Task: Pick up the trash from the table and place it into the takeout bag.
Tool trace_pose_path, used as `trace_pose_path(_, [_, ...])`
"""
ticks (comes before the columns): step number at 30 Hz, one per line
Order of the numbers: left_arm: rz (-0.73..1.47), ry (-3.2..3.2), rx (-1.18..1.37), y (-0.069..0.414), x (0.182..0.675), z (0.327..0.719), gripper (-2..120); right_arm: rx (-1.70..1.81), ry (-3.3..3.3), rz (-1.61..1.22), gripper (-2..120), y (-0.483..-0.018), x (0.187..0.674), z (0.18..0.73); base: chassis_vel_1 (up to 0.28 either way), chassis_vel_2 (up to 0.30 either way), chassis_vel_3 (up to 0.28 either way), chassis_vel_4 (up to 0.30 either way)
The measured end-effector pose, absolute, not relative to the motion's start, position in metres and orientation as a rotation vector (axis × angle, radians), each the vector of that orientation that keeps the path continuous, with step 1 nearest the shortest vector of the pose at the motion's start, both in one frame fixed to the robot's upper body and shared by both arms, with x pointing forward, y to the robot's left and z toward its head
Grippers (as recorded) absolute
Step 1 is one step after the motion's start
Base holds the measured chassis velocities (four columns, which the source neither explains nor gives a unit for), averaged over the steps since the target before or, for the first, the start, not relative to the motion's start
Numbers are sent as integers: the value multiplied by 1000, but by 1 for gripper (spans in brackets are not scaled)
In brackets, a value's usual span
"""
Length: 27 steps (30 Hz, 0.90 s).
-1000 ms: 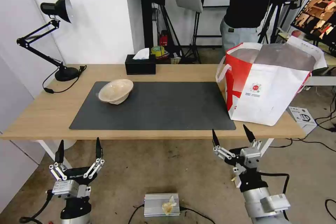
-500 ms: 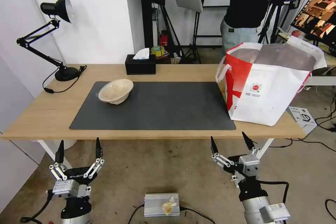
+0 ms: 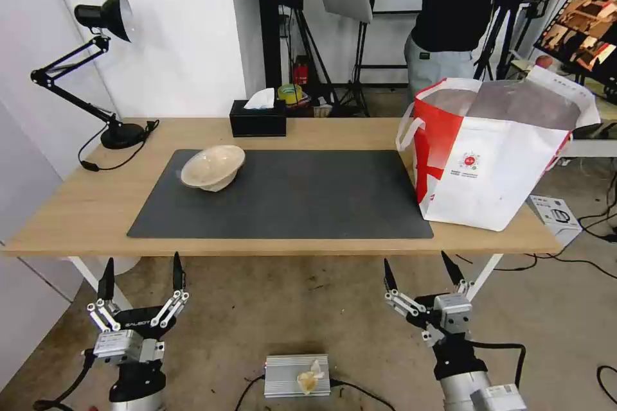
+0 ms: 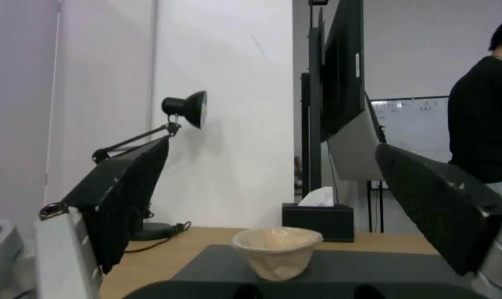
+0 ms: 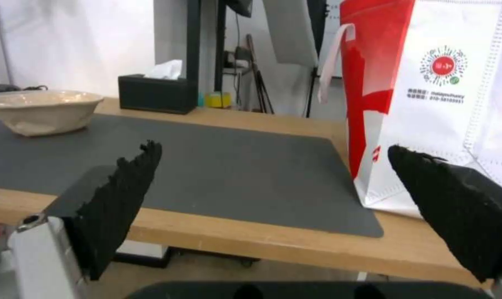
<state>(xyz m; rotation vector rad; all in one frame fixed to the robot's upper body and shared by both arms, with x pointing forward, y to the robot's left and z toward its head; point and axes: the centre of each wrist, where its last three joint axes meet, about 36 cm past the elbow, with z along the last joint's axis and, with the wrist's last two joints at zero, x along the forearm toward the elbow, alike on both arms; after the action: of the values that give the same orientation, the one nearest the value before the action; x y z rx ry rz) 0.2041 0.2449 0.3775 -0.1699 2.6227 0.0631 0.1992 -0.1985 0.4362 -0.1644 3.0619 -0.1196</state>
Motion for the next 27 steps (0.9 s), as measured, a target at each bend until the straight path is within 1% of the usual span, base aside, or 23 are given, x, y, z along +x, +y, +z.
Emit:
trace_pose_path(16, [65,2606,-170,246,208,382,100,-163,3064,-118,100,-198,199,436,0,0,0,0])
trace_pose_path(21, [31,2606,-182,247,212,389,100,-162,3064,-118,100,-198,199,436,0,0,0,0])
trace_pose_path(27, [-62,2623,-232,248,221,408,100,-162,3064,-118,100,-198,199,436,0,0,0,0])
